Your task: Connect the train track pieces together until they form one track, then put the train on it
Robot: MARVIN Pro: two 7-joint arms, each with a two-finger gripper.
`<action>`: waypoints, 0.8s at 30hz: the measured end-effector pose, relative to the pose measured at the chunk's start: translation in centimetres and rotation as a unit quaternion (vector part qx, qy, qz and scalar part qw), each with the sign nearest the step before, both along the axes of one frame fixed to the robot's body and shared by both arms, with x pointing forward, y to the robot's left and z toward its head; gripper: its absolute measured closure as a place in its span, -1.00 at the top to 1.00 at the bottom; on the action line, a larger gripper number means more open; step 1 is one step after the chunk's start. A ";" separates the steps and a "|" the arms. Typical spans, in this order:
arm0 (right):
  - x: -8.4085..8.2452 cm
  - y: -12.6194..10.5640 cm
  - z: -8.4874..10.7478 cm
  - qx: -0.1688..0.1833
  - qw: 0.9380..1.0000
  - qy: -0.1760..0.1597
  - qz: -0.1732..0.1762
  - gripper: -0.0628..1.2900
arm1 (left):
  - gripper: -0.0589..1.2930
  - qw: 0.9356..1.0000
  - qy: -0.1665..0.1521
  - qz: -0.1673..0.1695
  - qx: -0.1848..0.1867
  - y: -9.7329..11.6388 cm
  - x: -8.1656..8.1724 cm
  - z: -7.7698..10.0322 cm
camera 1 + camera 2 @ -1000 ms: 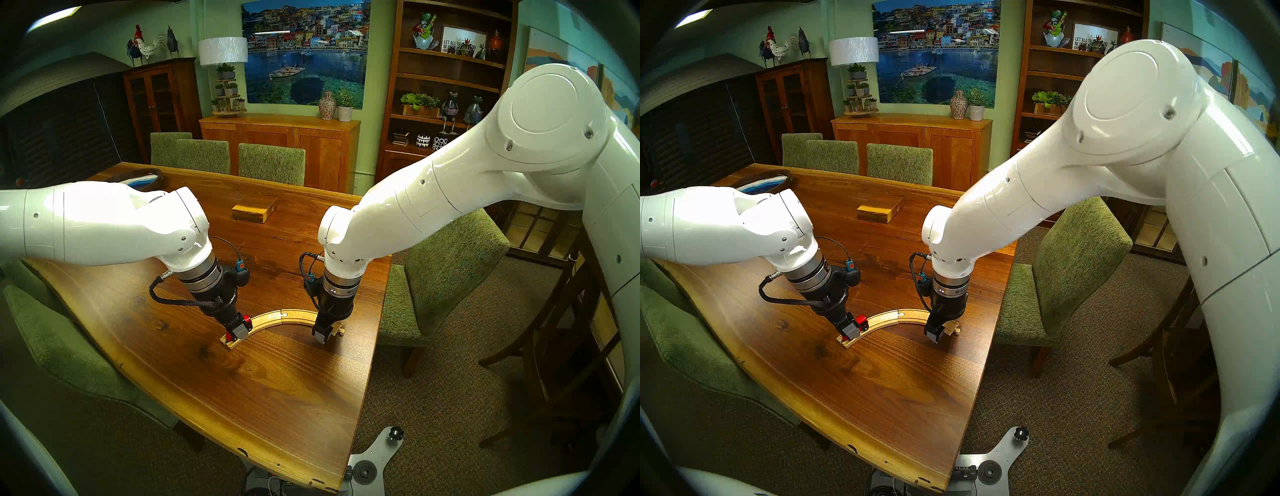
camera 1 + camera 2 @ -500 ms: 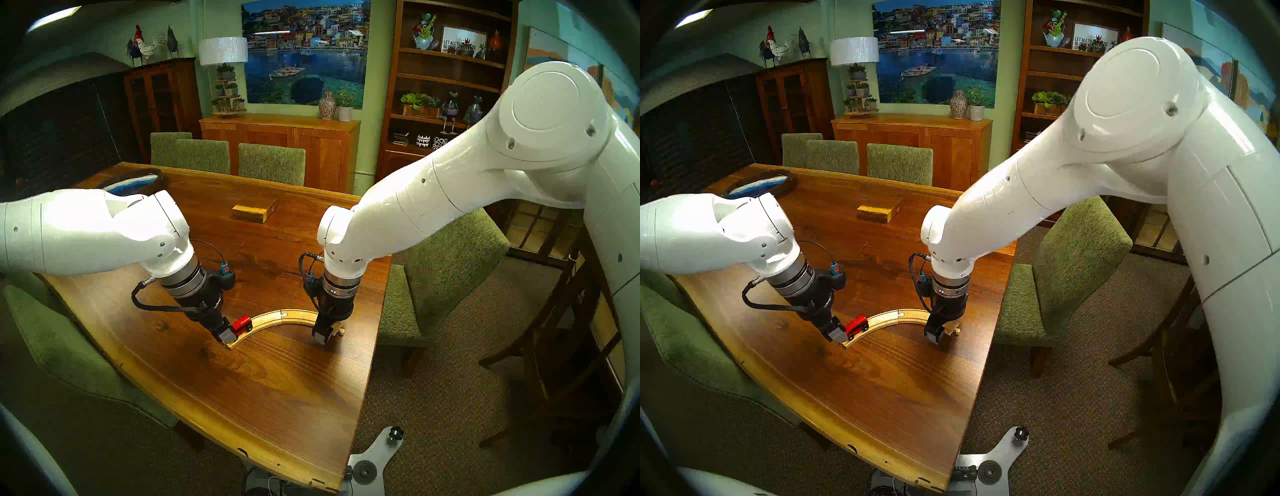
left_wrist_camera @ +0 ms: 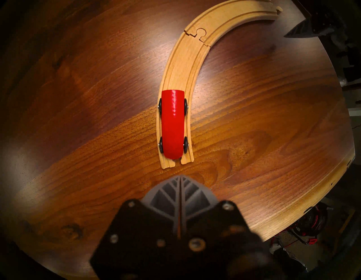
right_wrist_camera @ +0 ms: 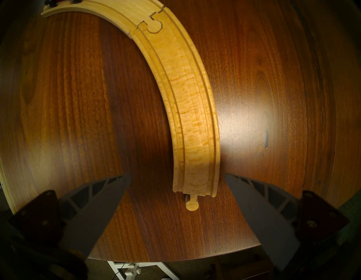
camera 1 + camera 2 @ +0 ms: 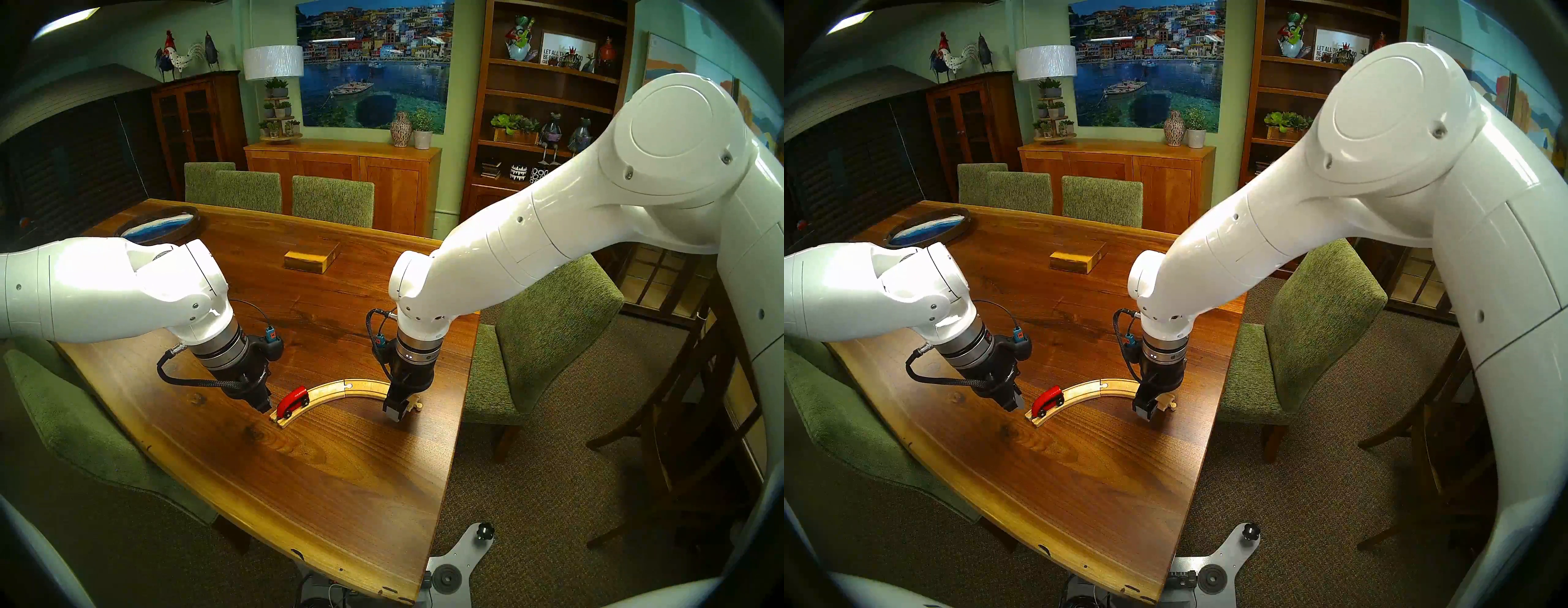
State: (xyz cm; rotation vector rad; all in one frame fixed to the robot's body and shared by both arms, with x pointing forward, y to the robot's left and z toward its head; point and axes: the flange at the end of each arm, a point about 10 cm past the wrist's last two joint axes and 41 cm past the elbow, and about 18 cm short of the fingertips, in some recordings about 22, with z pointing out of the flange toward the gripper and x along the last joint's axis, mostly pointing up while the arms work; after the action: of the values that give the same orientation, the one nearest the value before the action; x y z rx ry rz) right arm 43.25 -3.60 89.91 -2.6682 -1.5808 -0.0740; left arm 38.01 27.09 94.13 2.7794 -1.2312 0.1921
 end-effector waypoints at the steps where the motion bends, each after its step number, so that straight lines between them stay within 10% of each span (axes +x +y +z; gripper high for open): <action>1: -0.2 0.0 0.1 -0.001 1.000 0.001 0.003 0.89 | -0.94 1.000 0.001 0.000 0.000 0.0 0.0 -0.1; 24: -0.2 -0.9 3.4 -0.012 0.999 -0.028 0.014 0.89 | -0.94 1.000 0.011 0.003 0.003 0.0 0.2 -0.7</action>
State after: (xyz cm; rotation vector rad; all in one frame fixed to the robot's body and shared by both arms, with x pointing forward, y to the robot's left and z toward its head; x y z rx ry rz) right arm 43.06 -4.48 93.35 -2.6852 -1.6439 -0.1314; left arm 38.19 27.14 93.41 2.7836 -1.2206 0.1585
